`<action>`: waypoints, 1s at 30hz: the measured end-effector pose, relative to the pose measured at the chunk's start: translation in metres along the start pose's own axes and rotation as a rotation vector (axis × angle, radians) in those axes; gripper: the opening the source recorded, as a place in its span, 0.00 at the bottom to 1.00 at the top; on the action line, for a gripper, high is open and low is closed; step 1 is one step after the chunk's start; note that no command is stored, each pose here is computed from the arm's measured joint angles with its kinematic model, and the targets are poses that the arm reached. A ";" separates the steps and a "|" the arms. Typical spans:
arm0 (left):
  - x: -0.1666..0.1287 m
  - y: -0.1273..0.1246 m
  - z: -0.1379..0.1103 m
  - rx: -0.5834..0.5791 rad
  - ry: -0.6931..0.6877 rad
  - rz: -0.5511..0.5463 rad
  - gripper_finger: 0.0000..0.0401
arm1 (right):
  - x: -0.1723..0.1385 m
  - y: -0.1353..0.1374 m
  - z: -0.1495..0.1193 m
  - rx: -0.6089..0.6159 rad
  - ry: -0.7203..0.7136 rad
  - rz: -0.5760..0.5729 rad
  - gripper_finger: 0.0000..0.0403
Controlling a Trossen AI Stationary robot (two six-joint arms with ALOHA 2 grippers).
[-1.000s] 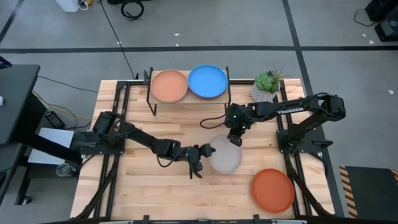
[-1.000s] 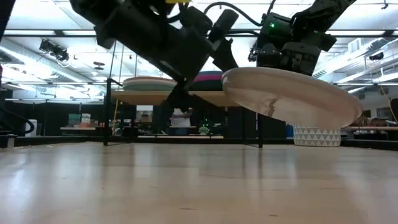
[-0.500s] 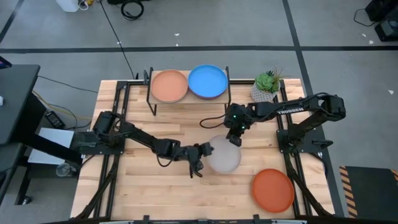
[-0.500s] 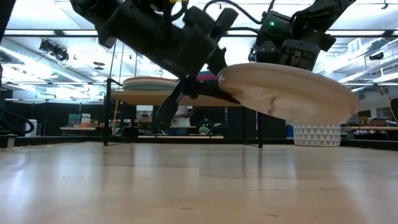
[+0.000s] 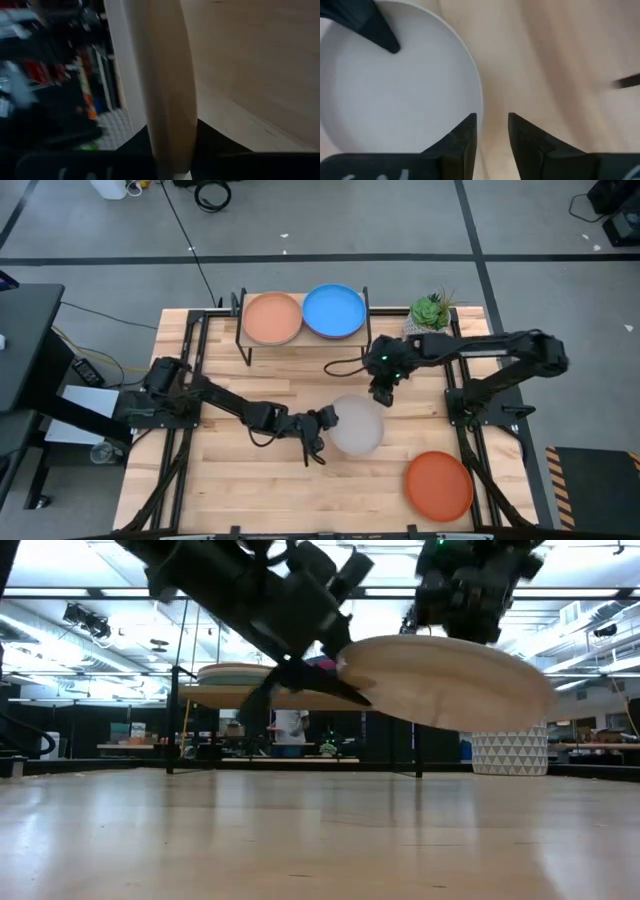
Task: Place and stack plates onto a shelf
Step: Stack the gray plate on top of the brown plate on the shelf
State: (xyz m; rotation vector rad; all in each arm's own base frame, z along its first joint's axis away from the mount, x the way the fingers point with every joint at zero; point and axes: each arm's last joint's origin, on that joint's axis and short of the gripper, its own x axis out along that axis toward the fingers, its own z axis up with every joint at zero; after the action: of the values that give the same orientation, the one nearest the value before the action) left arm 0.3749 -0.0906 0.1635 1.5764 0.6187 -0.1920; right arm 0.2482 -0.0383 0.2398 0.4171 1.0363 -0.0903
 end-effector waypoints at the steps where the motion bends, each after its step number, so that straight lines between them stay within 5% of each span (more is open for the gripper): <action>1: -0.003 0.001 -0.002 -0.025 0.006 -0.016 0.16 | -0.010 0.003 0.000 -0.008 -0.023 -0.022 0.29; 9: -0.063 0.037 -0.026 -0.251 0.090 -0.019 0.14 | -0.074 0.021 -0.017 -0.044 -0.298 -0.182 0.29; 17: -0.128 0.074 -0.076 -0.471 0.291 0.151 0.15 | -0.086 0.037 -0.028 -0.081 -0.370 -0.207 0.29; 30: -0.129 0.065 -0.178 -0.682 0.667 0.068 0.15 | -0.058 0.046 -0.022 -0.120 -0.289 -0.254 0.29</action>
State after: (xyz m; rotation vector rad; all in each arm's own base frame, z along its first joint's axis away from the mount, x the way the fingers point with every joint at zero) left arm 0.2555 0.0475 0.3027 0.9652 1.0114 0.5712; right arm 0.2125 0.0056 0.2933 0.1558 0.8002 -0.3052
